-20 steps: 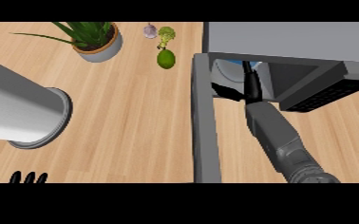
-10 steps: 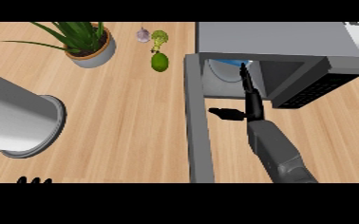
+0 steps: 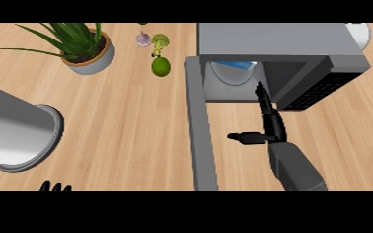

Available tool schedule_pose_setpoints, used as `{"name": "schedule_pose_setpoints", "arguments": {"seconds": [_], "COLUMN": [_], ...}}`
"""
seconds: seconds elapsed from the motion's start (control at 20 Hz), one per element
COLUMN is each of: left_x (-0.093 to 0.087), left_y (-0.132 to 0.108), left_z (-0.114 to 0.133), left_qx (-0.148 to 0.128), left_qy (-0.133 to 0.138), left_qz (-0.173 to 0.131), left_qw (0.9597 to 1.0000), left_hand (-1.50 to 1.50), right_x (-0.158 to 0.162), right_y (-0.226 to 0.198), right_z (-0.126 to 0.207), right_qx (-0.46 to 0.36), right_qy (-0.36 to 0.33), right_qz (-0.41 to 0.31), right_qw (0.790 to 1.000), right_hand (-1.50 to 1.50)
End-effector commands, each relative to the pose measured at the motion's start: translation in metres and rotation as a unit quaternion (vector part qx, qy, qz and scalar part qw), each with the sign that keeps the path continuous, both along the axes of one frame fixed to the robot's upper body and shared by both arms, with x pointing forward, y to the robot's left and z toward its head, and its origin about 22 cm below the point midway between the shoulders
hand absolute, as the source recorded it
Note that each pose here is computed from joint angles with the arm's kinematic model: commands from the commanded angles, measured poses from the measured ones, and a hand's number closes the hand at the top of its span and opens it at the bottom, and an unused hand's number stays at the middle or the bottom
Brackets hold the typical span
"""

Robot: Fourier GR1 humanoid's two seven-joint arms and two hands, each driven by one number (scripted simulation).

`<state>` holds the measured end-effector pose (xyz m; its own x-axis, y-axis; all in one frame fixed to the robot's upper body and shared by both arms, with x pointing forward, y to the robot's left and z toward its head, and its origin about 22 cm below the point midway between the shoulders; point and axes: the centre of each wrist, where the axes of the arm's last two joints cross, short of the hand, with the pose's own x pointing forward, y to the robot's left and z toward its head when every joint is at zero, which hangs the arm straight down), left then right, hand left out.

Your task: Pick up the milk, place it into the microwave and close the microwave

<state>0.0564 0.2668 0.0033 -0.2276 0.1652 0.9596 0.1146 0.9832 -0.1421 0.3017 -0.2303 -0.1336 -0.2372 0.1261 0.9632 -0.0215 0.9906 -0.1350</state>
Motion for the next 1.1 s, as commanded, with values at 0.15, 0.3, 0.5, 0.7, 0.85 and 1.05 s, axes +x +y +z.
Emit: {"name": "schedule_pose_setpoints", "arguments": {"seconds": [0.15,0.3,0.5,0.7,0.85,1.05], "left_x": [0.024,0.035,0.031,0.055,0.074,0.081], "left_y": [-0.020,-0.012,-0.025,-0.047,-0.069,-0.098], "left_z": [-0.016,-0.010,-0.002,-0.017,-0.016,-0.031], "left_qx": [-0.018,0.002,0.032,0.092,0.090,0.085], "left_qy": [0.004,0.018,0.036,0.022,0.007,0.027], "left_qz": [-0.029,-0.080,-0.133,-0.155,-0.184,-0.181], "left_qw": [0.9994,0.9966,0.9899,0.9833,0.9788,0.9795], "left_hand": [-1.50,-1.50,-1.50,1.50,1.50,1.50], "right_x": [-0.040,-0.053,-0.081,-0.092,-0.103,-0.114], "right_y": [-0.038,-0.066,-0.083,-0.128,-0.143,-0.168], "right_z": [-0.016,-0.013,-0.016,-0.002,0.001,0.020], "right_qx": [0.018,0.006,0.007,0.014,0.028,0.047], "right_qy": [-0.022,-0.023,-0.020,-0.015,-0.012,-0.026], "right_qz": [-0.017,-0.028,-0.043,-0.059,-0.088,-0.101], "right_qw": [0.999,0.999,0.999,0.998,0.996,0.993], "right_hand": [-1.50,1.50,1.50,-1.50,-1.50,-1.50]}}
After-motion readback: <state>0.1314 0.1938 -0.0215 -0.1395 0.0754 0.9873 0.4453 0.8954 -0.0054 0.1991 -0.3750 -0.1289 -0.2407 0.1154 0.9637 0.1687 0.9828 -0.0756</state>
